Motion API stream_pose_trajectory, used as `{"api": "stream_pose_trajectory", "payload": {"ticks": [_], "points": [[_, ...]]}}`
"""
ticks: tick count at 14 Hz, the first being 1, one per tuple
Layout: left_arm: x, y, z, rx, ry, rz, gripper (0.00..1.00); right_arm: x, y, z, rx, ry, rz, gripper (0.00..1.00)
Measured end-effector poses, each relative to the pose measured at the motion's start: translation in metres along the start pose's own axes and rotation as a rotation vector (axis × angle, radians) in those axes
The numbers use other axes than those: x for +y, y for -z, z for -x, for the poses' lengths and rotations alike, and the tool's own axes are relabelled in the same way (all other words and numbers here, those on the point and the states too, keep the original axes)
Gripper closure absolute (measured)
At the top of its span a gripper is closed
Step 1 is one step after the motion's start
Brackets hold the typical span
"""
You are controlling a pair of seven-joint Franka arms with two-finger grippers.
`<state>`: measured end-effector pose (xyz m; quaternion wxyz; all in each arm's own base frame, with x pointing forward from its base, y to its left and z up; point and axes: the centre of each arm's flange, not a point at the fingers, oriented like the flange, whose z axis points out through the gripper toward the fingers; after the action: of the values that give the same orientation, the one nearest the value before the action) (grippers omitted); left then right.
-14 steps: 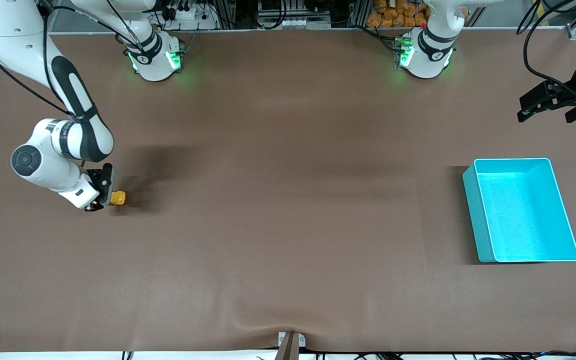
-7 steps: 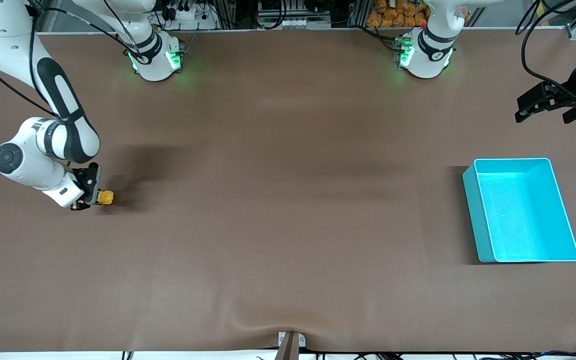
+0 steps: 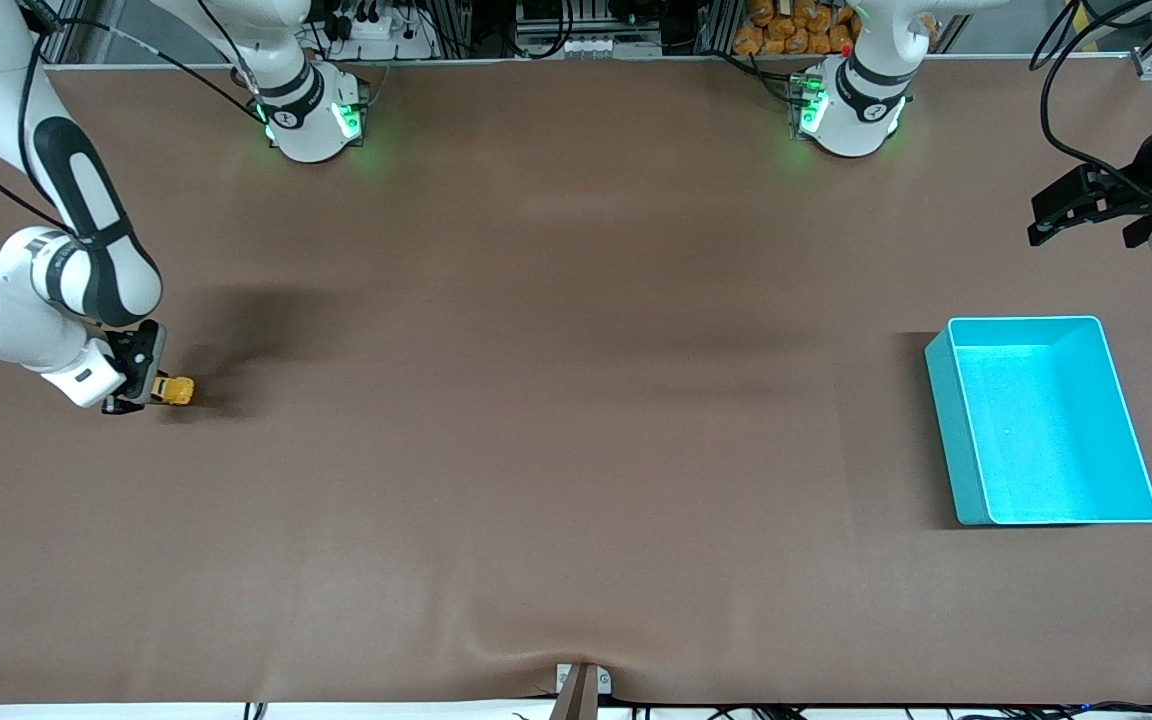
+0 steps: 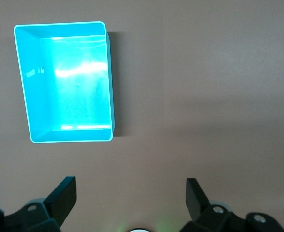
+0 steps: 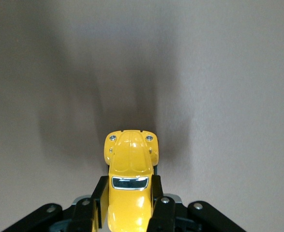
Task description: Wind and store yellow beetle car
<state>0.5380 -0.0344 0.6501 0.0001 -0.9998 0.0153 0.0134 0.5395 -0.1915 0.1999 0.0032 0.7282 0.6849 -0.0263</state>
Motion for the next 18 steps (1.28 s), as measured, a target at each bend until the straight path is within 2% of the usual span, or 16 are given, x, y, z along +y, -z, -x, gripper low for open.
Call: {"api": "stream_pose_trajectory", "payload": {"ticks": [13,15,18], "points": [[0.004,-0.001,0.000,-0.003,-0.006,0.000,0.00,0.001,-0.001,0.028,0.000,0.015,-0.005,0.59],[0.004,-0.001,0.000,-0.003,-0.006,0.000,0.00,0.007,0.003,0.038,-0.004,0.016,0.001,0.41],[0.004,-0.002,0.000,-0.004,-0.007,0.000,0.00,0.032,0.044,0.065,0.011,0.019,-0.041,0.13]]}}
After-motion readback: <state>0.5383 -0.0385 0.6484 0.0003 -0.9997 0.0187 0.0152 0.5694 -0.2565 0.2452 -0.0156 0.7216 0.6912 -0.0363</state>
